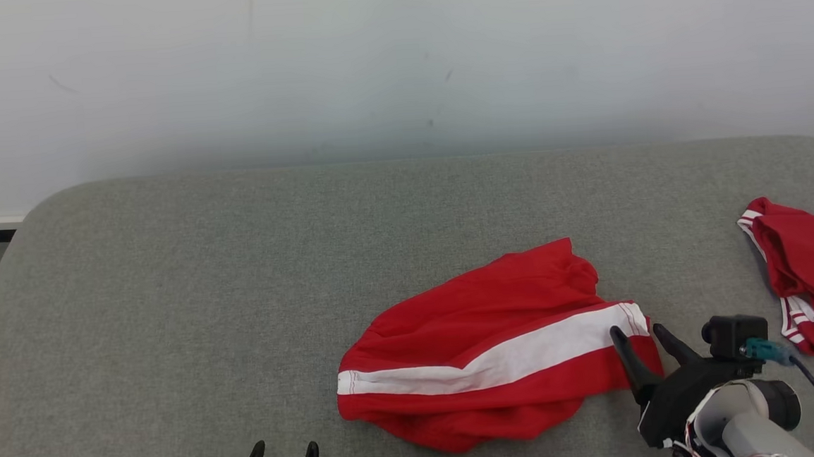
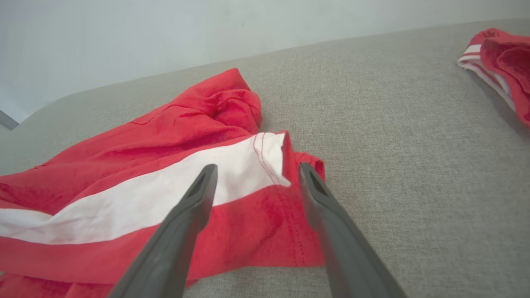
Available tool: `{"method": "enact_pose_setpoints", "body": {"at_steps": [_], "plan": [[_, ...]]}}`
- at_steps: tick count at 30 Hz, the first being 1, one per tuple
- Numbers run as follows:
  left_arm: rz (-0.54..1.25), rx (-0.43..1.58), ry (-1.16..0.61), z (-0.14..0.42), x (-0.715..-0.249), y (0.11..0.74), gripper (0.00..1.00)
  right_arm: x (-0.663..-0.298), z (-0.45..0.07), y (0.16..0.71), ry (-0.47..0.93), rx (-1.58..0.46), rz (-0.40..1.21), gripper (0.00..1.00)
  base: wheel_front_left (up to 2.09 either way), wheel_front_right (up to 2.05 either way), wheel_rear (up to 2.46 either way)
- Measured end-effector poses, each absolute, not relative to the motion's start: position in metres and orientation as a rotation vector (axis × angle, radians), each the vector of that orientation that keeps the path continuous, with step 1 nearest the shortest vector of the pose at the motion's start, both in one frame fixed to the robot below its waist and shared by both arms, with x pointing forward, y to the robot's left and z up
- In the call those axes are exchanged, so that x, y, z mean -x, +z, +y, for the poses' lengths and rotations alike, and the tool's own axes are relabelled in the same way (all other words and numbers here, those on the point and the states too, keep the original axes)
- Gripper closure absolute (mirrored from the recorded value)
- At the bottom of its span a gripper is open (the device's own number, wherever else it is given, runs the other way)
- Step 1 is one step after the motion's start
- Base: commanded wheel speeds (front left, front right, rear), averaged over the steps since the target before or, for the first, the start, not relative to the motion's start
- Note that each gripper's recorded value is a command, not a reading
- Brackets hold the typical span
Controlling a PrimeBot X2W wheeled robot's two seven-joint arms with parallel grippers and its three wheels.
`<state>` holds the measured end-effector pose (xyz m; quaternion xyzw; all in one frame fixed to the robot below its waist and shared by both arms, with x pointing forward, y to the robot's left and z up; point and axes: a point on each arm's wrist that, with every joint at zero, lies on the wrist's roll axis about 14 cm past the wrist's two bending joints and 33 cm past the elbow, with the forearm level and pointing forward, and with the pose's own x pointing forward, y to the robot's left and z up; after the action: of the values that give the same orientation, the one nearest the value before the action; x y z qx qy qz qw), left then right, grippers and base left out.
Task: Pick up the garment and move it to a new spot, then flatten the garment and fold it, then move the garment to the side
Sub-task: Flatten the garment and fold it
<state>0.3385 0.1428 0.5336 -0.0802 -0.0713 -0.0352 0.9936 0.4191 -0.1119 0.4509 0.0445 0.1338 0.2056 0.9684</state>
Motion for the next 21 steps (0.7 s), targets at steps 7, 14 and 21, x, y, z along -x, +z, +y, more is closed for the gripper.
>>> {"method": "enact_pose_setpoints", "body": {"at_steps": [7, 14, 21], "plan": [[-0.122, 0.139, -0.067, 0.146, -0.341, 0.525, 0.0, -0.437, -0.119, 0.439, 0.403, -0.078, 0.407, 0.0, 0.0, 0.0, 0.0], [-0.113, 0.134, -0.074, 0.144, -0.34, 0.522, 0.0, -0.436, -0.117, 0.432, 0.408, -0.084, 0.474, 0.23, 0.0, 0.0, 0.0], [-0.113, 0.13, -0.08, 0.143, -0.34, 0.521, 0.0, -0.434, -0.116, 0.434, 0.435, -0.042, 0.475, 1.0, 0.0, 0.0, 0.0]]}}
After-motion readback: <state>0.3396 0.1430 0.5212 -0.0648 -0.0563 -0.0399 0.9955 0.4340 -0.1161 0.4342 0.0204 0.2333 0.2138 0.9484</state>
